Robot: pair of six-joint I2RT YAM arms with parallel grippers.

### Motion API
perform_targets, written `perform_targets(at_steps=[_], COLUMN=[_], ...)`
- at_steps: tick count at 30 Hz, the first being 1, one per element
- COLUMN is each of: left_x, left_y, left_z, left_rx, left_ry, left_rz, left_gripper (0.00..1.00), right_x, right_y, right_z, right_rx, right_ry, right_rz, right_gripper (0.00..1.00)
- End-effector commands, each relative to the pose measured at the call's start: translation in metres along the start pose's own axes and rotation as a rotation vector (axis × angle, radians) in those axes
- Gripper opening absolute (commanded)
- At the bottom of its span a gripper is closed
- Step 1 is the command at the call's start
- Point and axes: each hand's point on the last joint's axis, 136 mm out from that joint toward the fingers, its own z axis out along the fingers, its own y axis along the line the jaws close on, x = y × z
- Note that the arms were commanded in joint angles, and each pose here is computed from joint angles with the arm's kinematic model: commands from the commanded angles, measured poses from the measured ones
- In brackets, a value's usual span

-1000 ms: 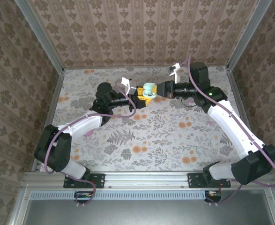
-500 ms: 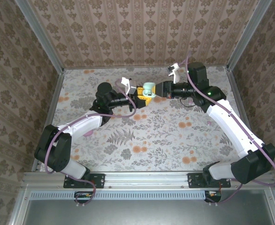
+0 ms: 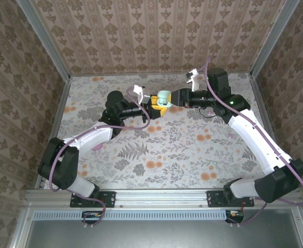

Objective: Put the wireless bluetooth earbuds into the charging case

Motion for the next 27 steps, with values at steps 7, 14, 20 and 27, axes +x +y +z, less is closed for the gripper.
perform_targets(at_steps=[7, 14, 20, 27], left_x=[-0.014, -0.013, -0.014, -0.015], left_y=[-0.003, -0.002, -0.002, -0.002], left_z=[0.003, 0.003, 0.003, 0.003], left_rx=[0.014, 0.011, 0.014, 0.009], left_ry=[-0.03, -0.027, -0.028, -0.03], left_rz=[0.037, 0.036, 0.038, 0.037], left_gripper=[0.31, 0.31, 0.31, 0.31], right_x=[-0.007, -0.008, -0.007, -0.013], right_y=[0.022, 0.025, 0.022, 0.024], right_z=[-0.014, -0.014, -0.013, -0.022], right_rx=[-0.034, -0.055, -0.042, -0.018], right_ry=[-0.035, -0.028, -0.032, -0.067], right_rz=[-0.015, 0.005, 0.016, 0.013], right_gripper=[0.39, 0.31, 0.34, 0.43])
